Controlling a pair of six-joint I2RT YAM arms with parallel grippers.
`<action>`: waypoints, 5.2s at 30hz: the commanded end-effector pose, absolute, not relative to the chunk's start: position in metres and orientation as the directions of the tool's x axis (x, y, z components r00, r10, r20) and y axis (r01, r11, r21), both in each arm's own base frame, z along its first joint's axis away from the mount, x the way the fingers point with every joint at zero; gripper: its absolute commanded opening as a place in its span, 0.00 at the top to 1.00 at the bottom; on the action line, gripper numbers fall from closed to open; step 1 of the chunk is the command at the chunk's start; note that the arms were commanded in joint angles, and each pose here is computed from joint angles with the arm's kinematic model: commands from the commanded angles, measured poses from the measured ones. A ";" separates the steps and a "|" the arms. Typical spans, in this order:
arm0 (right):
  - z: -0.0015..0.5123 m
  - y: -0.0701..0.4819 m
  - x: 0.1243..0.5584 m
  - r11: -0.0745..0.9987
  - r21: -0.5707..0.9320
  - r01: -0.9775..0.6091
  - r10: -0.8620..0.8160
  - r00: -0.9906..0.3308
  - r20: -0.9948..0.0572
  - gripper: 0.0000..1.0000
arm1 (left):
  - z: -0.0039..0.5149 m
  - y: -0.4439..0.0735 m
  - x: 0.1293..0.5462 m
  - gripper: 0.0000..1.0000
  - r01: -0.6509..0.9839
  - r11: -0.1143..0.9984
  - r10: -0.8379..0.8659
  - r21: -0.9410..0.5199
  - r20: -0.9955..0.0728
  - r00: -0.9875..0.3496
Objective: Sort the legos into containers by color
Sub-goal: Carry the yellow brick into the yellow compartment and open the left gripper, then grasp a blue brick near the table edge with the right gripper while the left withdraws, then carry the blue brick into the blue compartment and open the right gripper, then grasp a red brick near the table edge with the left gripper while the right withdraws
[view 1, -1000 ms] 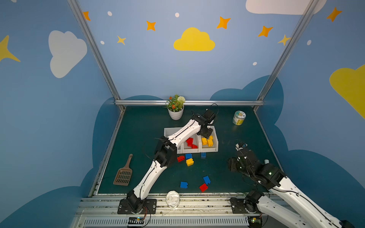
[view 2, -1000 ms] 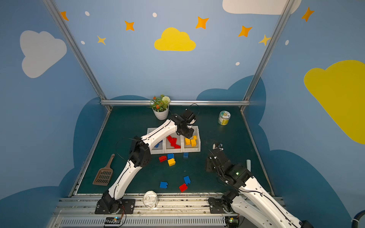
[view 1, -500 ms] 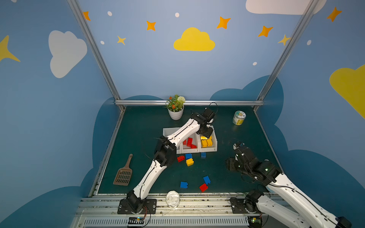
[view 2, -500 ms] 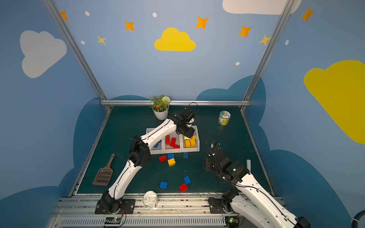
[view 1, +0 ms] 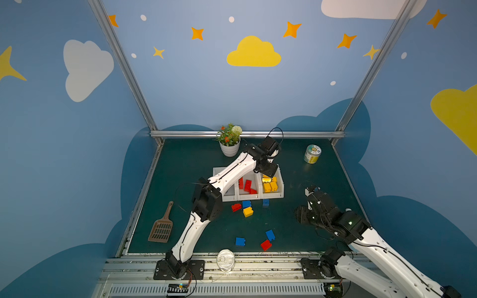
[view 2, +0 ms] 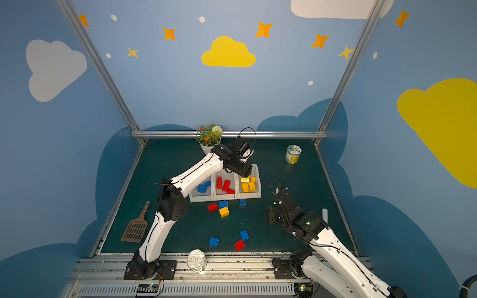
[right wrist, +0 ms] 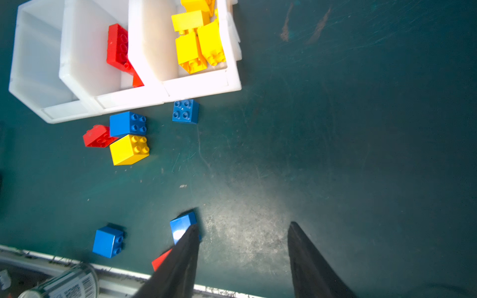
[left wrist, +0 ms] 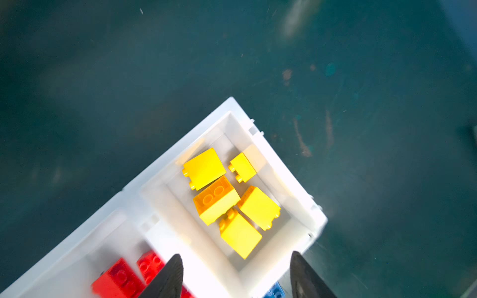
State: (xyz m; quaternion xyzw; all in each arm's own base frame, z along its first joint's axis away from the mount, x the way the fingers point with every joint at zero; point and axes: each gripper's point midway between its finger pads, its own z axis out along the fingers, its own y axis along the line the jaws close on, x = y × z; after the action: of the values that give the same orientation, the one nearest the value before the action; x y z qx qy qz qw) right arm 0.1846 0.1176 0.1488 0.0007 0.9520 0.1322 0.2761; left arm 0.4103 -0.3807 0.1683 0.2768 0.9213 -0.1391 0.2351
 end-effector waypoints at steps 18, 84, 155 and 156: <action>0.083 0.206 0.151 0.961 0.213 -0.178 -0.143 -0.975 -0.171 0.44 | 0.189 -0.206 0.319 0.32 0.276 0.949 0.127 -0.152 -0.618 -0.776; 0.120 0.434 0.328 0.769 0.169 -0.616 -0.556 -0.776 -0.297 0.71 | 0.152 -0.122 0.229 0.31 0.073 0.963 -0.104 -0.259 -0.608 -0.787; 0.136 0.103 0.201 0.983 0.166 -0.072 0.037 -0.817 -0.575 0.44 | 0.022 -0.359 0.097 0.36 0.680 0.711 0.692 -0.178 0.010 -0.722; 0.136 0.103 0.202 0.983 0.169 -0.072 0.039 -0.816 -0.576 0.44 | 0.021 -0.360 0.097 0.38 0.681 0.710 0.694 -0.178 0.013 -0.720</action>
State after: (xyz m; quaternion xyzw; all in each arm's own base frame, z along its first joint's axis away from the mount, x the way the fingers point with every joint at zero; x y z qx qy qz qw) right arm 0.2004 0.1031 0.1343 -0.0160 0.9513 0.0830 0.2964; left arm 0.1033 -0.3655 0.0217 0.3745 0.9223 -0.0933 -0.0183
